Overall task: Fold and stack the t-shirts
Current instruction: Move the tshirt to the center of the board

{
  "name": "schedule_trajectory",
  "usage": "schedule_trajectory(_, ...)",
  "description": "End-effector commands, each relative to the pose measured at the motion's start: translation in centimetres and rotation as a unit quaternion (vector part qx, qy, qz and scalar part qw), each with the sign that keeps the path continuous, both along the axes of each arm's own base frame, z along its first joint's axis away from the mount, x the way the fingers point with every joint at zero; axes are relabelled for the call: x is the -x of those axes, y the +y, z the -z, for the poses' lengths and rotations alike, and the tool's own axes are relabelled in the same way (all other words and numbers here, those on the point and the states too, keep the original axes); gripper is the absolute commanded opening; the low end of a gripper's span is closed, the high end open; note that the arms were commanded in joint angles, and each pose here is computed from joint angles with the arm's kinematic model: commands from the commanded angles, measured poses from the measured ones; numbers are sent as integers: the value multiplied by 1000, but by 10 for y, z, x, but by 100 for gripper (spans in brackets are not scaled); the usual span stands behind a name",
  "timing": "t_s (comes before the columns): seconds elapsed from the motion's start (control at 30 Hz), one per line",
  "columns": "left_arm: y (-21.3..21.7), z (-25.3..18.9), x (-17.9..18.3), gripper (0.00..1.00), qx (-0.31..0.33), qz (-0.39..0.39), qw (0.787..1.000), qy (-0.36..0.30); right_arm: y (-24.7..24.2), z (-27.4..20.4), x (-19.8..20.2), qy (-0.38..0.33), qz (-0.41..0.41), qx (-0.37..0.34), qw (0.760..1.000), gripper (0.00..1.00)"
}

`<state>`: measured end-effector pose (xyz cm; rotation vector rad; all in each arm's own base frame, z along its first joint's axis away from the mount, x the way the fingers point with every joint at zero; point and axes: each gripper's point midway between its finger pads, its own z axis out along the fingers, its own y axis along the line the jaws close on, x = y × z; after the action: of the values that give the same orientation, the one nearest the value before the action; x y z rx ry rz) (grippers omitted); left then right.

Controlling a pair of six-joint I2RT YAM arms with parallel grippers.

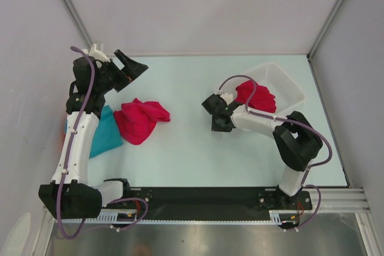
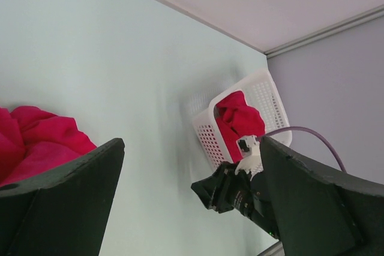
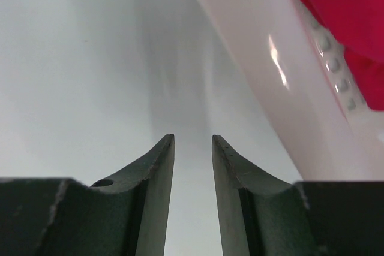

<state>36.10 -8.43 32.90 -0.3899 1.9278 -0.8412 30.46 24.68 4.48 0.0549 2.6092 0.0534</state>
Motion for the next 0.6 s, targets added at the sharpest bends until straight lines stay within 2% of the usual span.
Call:
schedule_trajectory(0.0, 1, -13, 0, 100, 10, 8, 1000, -29, -31, -8, 3, -36, 118, -13, 992, 38)
schedule_trajectory(0.1, 3, -8, 1, 100, 11, 10, 1000, -24, -46, -18, 6, -57, 164, -29, 984, 38)
schedule_trajectory(0.27, 8, -10, 2, 100, 11, 7, 1000, -27, -31, -43, 0, -89, 134, -33, 986, 37)
schedule_trajectory(0.4, 11, -13, 5, 100, 9, 4, 999, -32, 17, -55, -4, -86, 46, -23, 995, 38)
schedule_trajectory(0.43, 12, -12, 5, 100, 6, 3, 999, -32, 35, -70, -13, -94, 29, -33, 995, 39)
schedule_trajectory(0.53, 12, -9, 6, 100, 1, 9, 1000, -29, 68, -55, -19, -70, -42, 3, 997, 40)
schedule_trajectory(0.57, 11, -10, 6, 99, -1, 11, 1000, -29, 90, -72, -30, -77, -63, -20, 995, 40)
